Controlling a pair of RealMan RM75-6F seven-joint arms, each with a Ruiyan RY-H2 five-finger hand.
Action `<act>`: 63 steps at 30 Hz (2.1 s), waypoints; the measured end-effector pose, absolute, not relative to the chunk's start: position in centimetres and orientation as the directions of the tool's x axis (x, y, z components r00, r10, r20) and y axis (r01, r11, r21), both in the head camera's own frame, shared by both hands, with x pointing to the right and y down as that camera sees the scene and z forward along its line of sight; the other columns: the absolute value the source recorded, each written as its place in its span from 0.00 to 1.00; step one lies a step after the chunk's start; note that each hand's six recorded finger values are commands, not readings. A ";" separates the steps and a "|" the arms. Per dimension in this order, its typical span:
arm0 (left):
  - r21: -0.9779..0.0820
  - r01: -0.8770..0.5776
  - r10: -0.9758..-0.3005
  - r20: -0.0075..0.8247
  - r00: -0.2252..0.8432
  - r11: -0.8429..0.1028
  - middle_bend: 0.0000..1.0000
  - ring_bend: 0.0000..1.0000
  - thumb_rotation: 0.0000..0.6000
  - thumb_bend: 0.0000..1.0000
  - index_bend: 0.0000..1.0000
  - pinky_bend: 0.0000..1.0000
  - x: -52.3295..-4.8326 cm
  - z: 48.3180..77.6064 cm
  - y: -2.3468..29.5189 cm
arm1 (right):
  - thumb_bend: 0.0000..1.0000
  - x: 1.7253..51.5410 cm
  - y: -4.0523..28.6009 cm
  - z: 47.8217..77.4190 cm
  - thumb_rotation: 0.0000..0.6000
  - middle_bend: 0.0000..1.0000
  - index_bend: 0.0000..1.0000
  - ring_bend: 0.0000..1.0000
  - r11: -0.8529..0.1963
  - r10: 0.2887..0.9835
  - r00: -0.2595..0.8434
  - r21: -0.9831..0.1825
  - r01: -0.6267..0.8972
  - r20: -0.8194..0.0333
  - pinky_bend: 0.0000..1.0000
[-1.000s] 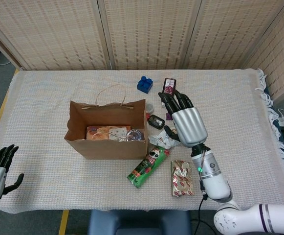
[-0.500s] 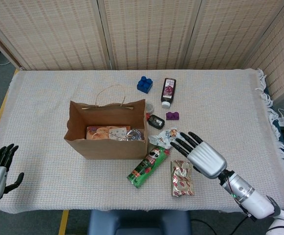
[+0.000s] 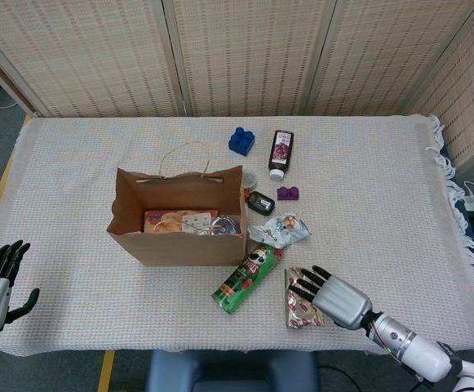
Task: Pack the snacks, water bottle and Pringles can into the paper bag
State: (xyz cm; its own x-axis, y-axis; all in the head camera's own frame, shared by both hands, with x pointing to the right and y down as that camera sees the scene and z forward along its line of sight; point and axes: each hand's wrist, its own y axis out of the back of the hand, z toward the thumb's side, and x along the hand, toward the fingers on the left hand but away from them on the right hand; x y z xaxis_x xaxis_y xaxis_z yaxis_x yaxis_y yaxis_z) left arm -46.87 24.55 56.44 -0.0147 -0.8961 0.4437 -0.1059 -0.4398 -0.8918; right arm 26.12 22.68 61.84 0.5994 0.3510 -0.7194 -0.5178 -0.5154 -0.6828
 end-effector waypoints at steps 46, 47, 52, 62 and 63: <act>-0.888 -0.122 -0.895 0.447 -0.005 -0.443 0.00 0.00 1.00 0.37 0.00 0.00 -46.9 56.4 24.6 | 0.49 25.2 20.2 62.0 1.00 0.57 0.60 0.62 -0.543 0.523 0.565 -0.761 -0.355 -0.638 0.78; -0.888 -0.121 -0.895 0.447 -0.005 -0.443 0.00 0.00 1.00 0.37 0.00 0.00 -46.9 56.4 24.6 | 0.48 25.4 19.5 61.5 1.00 0.57 0.60 0.62 -0.534 0.551 0.561 -0.777 -0.333 -0.618 0.78; -0.889 -0.118 -0.895 0.446 -0.005 -0.443 0.00 0.00 1.00 0.37 0.00 0.00 -46.9 56.4 24.6 | 0.49 26.1 14.7 57.6 1.00 0.57 0.60 0.62 -0.430 0.729 0.516 -0.887 -0.167 -0.450 0.77; -0.889 -0.117 -0.894 0.447 -0.006 -0.444 0.00 0.00 1.00 0.37 0.00 0.00 -46.8 56.4 24.5 | 0.49 23.9 6.6 50.2 1.00 0.57 0.60 0.62 -0.131 0.944 0.325 -0.967 0.220 -0.054 0.76; -0.889 -0.117 -0.894 0.447 -0.006 -0.444 0.00 0.00 1.00 0.37 0.00 0.00 -46.8 56.4 24.5 | 0.49 23.3 6.2 49.8 1.00 0.57 0.60 0.62 -0.114 0.948 0.316 -0.965 0.236 -0.035 0.76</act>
